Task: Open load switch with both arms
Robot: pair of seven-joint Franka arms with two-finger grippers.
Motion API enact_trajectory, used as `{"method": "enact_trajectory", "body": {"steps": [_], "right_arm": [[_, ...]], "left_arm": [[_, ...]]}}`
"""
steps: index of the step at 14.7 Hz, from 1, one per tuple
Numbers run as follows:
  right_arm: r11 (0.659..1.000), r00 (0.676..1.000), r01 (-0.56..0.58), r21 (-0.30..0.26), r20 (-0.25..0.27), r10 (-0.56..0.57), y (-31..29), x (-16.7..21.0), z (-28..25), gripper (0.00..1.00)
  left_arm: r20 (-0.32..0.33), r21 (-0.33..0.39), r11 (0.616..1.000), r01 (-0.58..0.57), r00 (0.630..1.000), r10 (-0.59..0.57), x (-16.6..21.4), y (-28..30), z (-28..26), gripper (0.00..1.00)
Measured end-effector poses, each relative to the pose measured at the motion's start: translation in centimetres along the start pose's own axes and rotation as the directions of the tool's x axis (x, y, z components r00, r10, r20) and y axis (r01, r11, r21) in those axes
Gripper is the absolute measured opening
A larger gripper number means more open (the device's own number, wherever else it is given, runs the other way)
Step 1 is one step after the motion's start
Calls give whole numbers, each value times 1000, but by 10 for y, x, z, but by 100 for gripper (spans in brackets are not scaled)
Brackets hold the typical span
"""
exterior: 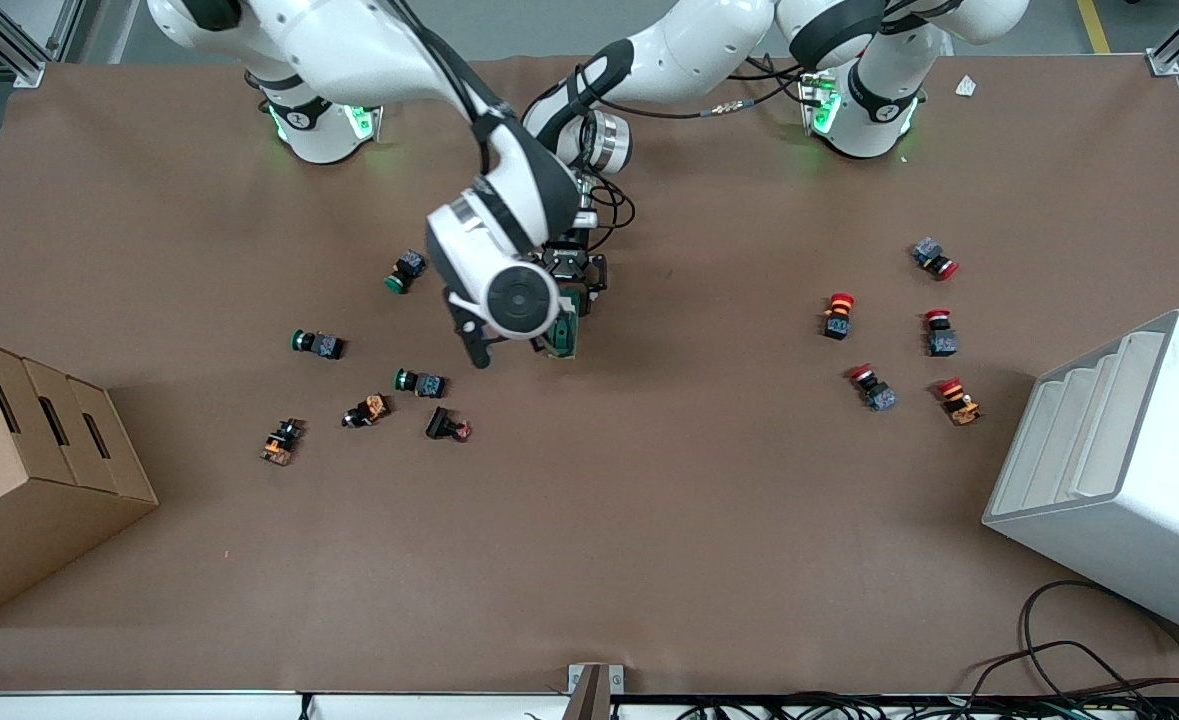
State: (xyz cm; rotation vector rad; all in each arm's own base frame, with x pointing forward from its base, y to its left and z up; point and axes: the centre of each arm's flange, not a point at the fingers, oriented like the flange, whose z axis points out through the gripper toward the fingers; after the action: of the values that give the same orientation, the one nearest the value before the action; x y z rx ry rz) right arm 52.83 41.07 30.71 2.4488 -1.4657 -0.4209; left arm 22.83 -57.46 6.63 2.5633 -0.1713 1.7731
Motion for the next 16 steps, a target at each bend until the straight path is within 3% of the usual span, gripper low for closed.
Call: {"method": "enact_trajectory", "body": {"steps": [4,7,9,13,16], "right_arm": [[965,968,246,94,32,-250,22,114,-74,100],[888,900,429,166,7,-436,51,210,-115,100],[802,821,568,185,-57,-568,76,267,-136,100],[604,621,784,145,-184,-762,129,354,-168,100],[533,542,840,101,-202,-816,164,396,-179,100]], "left_arm": [[120,117,991,58,990,-72,40,33,-29,98],[163,155,986,60,983,-85,88,44,-41,98],[207,182,982,48,974,-86,113,45,-38,98],[358,245,969,17,928,-107,202,31,-9,96],[505,265,964,34,847,-169,300,-12,17,98]]}}
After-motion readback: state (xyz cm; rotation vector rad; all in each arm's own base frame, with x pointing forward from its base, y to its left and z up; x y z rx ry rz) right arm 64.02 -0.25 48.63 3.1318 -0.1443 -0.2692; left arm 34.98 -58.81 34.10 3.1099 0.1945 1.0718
